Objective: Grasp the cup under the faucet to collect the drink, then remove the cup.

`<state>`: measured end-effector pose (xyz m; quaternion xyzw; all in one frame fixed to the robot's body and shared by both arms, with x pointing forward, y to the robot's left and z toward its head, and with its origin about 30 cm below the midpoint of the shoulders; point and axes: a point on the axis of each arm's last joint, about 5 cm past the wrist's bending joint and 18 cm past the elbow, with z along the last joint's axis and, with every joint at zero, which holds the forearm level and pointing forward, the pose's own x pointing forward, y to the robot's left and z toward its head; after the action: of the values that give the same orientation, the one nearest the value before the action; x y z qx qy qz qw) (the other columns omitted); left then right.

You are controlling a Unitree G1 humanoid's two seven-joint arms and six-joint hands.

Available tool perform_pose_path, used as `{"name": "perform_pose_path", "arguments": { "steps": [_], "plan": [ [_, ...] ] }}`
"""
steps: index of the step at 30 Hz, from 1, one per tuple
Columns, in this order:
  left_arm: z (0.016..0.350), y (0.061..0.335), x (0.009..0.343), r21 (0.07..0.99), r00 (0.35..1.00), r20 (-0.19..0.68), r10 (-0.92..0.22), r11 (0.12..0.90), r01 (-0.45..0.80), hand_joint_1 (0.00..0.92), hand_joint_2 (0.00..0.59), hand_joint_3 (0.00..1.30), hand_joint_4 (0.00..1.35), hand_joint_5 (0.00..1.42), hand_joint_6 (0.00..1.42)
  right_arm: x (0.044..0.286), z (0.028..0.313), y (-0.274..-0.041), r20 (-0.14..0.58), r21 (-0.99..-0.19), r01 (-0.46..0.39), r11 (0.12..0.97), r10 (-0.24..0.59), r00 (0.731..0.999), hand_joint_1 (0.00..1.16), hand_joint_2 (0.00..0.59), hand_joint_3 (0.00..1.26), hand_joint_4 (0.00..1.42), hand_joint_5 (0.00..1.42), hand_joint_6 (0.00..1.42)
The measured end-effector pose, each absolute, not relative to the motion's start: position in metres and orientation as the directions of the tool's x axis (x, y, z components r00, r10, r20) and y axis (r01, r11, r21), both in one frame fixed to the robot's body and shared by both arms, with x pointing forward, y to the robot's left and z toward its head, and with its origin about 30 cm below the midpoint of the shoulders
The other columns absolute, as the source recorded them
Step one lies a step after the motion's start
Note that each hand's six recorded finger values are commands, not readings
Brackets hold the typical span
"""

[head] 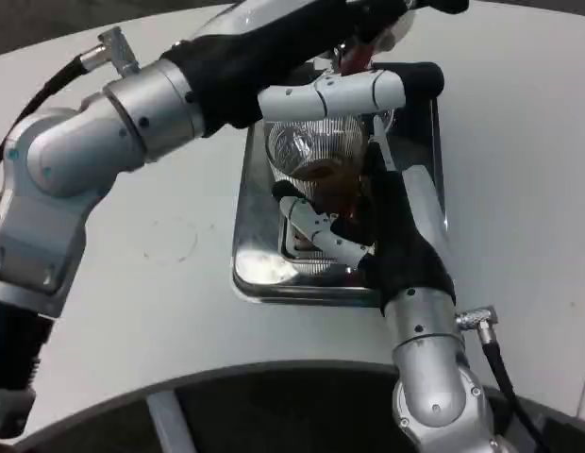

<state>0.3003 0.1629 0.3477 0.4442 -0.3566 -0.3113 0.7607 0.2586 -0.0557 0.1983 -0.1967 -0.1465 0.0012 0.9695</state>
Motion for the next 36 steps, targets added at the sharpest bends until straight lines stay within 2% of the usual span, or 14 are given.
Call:
{"name": "perform_pose_path", "arguments": {
  "steps": [8, 13, 25, 33, 36],
  "plan": [
    [0.349, 0.163, 0.294, 0.906, 0.557, 0.265, -0.787, 0.401, 0.136, 0.0, 0.134, 0.16, 0.01, 0.07, 0.19, 0.257, 0.201, -0.052, 0.286, -0.419, 0.091, 0.903, 0.036, 0.958, 0.67, 0.253, 0.0, 0.14, 0.24, 0.26],
    [0.35, 0.164, 0.289, 0.905, 0.554, 0.278, -0.785, 0.408, 0.124, 0.0, 0.131, 0.16, 0.02, 0.09, 0.2, 0.255, 0.203, -0.049, 0.294, -0.431, 0.113, 0.895, 0.021, 0.956, 0.67, 0.253, 0.06, 0.24, 0.32, 0.33],
    [0.356, 0.169, 0.277, 0.861, 0.524, 0.409, -0.747, 0.507, 0.051, 0.0, 0.119, 0.18, 0.07, 0.14, 0.26, 0.251, 0.204, -0.045, 0.329, -0.437, 0.178, 0.882, -0.027, 0.944, 0.67, 0.253, 0.15, 0.34, 0.42, 0.42],
    [0.354, 0.169, 0.277, 0.853, 0.523, 0.418, -0.743, 0.519, 0.055, 0.0, 0.118, 0.19, 0.1, 0.18, 0.27, 0.25, 0.203, -0.045, 0.349, -0.426, 0.221, 0.877, -0.066, 0.935, 0.69, 0.248, 0.19, 0.39, 0.46, 0.47],
    [0.351, 0.17, 0.277, 0.835, 0.523, 0.444, -0.727, 0.548, 0.054, 0.0, 0.117, 0.21, 0.14, 0.22, 0.29, 0.25, 0.203, -0.045, 0.357, -0.42, 0.231, 0.877, -0.074, 0.931, 0.69, 0.248, 0.23, 0.42, 0.5, 0.5]
  ]
}}
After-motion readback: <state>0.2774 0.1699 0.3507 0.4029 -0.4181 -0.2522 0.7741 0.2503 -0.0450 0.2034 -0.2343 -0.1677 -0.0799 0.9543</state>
